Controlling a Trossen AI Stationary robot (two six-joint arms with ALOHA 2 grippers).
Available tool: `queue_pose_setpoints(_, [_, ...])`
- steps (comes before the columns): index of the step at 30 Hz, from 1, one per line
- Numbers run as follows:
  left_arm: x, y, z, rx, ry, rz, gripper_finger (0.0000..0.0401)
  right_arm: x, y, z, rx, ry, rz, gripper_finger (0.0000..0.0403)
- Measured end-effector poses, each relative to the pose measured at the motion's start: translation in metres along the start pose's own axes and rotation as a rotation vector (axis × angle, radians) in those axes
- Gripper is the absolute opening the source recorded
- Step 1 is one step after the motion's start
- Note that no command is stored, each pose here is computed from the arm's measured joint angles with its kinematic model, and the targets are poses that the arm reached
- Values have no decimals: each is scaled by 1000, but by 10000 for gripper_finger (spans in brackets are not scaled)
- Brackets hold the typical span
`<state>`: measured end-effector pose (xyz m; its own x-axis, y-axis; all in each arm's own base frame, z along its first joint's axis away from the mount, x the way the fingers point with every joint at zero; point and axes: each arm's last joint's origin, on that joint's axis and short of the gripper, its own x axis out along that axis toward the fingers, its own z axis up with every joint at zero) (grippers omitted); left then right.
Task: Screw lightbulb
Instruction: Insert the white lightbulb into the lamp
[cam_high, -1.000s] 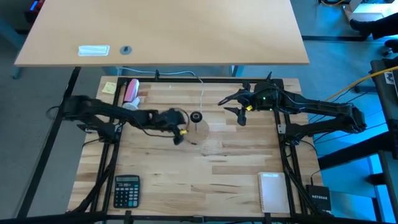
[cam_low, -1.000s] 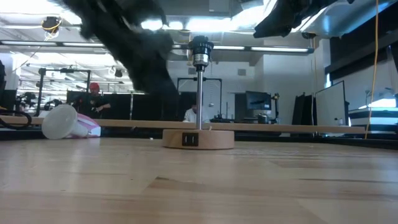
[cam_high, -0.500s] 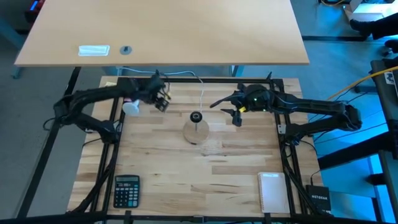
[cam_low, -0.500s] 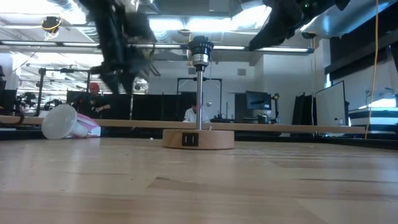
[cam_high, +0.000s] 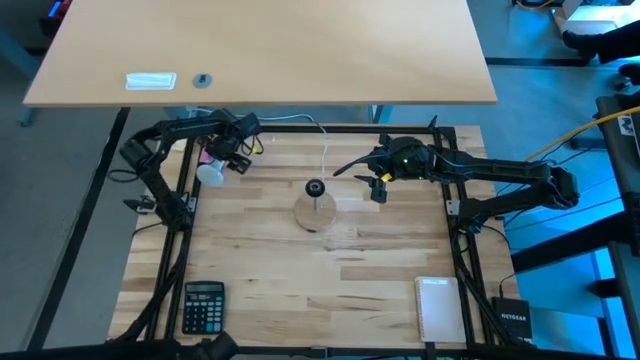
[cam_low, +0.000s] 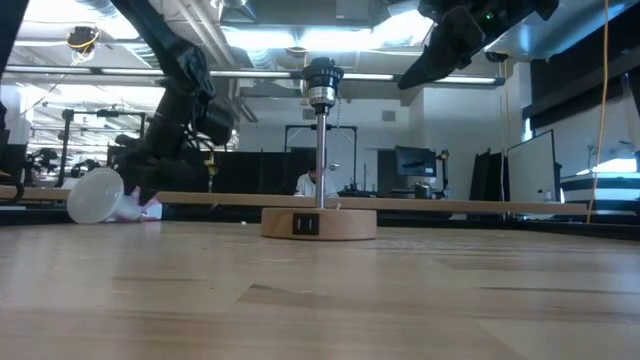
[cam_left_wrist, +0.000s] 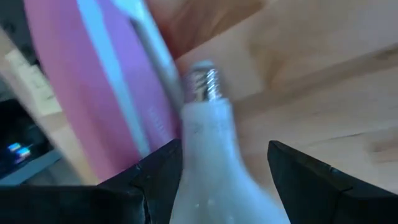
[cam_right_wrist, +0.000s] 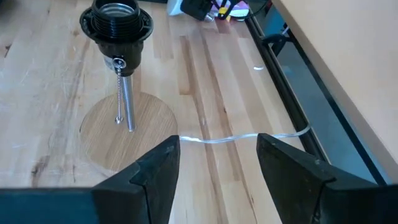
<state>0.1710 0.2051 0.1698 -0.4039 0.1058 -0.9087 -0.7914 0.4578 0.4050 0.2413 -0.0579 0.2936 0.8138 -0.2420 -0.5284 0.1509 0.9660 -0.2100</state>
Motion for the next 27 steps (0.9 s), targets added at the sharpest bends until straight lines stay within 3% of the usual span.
queue_pose_setpoints(12, [19,-10,2,64,101,-66,223,0,1,-1,-1,10,11,218])
queue_pose_setpoints(16, [17,-19,1,115,97,-143,195,0,1,-3,-5,25,15,218])
queue_pose_setpoints(22, [10,-35,-4,223,65,-137,127,-1,1,-3,-6,34,17,218])
queue_pose_setpoints(27, [-3,-50,-15,294,43,-119,122,-10,0,-3,-5,24,14,218])
